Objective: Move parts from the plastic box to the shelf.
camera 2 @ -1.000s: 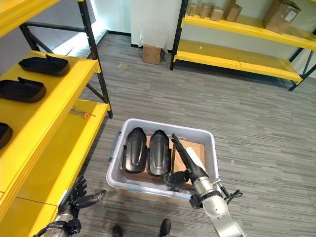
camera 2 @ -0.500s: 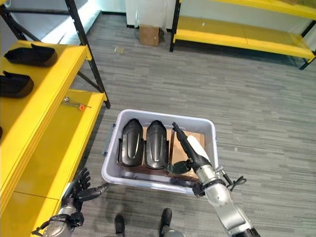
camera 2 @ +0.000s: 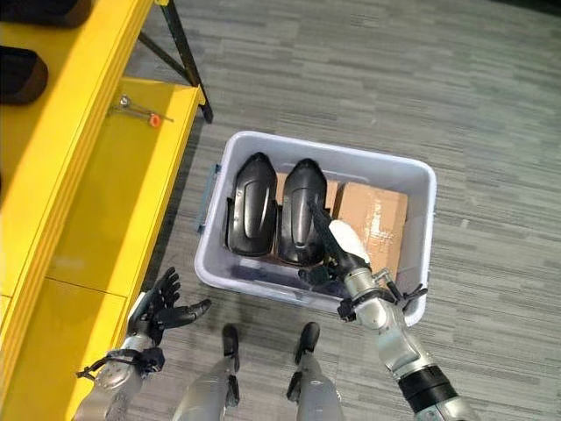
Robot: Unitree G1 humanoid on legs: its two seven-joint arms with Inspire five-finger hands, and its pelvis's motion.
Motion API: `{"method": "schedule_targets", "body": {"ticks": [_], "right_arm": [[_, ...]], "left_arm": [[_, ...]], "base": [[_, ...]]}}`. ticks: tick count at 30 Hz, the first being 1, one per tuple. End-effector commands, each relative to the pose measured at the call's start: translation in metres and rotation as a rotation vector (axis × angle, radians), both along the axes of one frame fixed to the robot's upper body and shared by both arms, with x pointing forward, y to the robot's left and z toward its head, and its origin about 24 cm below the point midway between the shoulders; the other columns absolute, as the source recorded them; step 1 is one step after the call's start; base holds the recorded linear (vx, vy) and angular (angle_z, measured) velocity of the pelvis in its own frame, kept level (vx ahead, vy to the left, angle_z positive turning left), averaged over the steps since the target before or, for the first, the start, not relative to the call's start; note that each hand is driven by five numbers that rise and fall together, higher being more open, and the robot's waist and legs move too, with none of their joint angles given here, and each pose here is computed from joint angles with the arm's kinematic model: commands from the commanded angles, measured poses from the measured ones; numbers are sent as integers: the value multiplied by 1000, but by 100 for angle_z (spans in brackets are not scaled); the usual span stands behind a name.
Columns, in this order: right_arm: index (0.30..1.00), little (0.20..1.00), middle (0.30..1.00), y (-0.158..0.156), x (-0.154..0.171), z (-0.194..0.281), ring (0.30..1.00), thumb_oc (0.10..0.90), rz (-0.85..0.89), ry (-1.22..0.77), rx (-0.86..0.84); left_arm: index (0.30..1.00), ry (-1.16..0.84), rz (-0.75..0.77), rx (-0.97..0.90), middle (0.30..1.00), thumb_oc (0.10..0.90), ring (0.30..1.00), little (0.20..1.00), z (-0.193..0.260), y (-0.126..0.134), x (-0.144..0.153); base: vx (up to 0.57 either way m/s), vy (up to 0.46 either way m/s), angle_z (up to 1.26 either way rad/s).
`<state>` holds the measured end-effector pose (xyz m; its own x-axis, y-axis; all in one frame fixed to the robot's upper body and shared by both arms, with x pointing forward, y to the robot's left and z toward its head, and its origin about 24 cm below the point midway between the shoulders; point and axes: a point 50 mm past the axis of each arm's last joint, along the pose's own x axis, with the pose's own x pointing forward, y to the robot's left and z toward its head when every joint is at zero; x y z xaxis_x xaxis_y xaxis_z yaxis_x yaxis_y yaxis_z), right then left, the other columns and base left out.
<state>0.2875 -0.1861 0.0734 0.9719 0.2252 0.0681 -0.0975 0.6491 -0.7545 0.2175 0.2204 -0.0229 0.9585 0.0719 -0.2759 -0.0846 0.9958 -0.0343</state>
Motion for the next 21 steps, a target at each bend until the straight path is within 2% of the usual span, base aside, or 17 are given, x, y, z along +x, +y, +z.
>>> {"method": "schedule_targets", "body": {"ticks": [1,21], "right_arm": [[1000,1000,1000,14,8,36,1000,900,73,-196,-34],[1000,1000,1000,16,18,30,1000,900,65,-201,-220]], "left_arm": [[1000,-139,-7,30,1000,900,1000,1000,25,8,4],[1000,-157,-15,32,1000,900,1000,1000,29,7,7]], "base": [[-34,32,2],[0,0,0]]}}
